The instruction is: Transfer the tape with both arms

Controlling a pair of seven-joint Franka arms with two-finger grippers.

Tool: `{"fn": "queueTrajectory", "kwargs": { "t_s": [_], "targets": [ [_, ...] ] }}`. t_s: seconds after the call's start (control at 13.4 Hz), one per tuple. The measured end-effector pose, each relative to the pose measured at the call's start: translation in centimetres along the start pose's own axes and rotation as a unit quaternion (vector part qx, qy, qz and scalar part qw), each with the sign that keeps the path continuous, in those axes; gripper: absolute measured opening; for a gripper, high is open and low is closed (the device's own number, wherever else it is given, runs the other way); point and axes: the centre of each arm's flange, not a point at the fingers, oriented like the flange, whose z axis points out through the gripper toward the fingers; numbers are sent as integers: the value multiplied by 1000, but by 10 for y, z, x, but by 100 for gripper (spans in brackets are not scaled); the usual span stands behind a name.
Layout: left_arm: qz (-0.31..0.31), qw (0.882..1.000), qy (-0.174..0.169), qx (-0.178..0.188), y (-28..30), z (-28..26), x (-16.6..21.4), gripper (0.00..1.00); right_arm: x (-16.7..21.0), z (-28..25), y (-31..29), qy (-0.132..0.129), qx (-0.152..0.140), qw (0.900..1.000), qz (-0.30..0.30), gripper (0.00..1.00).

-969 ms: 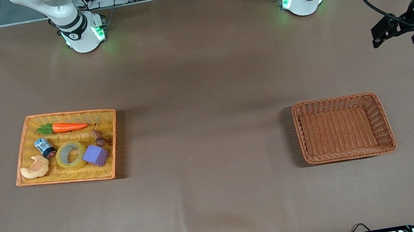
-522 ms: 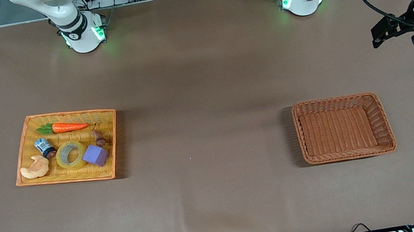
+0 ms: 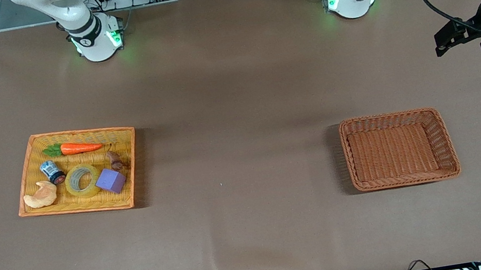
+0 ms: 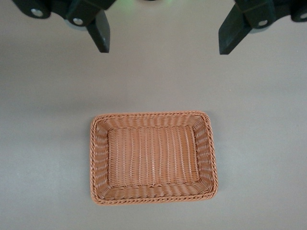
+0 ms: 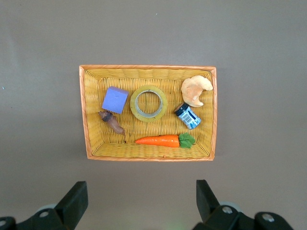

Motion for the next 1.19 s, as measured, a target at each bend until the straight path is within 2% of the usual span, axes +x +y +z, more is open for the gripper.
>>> {"fn": "queueTrajectory", "kwargs": {
  "t_s": [0.75,0.89,1.19],
  "targets": [
    [5,1000,-4,0,5,4,0,100,1,-2,7,2,0,1000,6,100],
    [4,1000,-4,0,5,4,0,100,8,11,-3,-11,0,1000,-3,100],
    [4,1000,-6,0,4,6,0,100,38,67,-50,-56,-7,998,-40,100]
  ]
}}
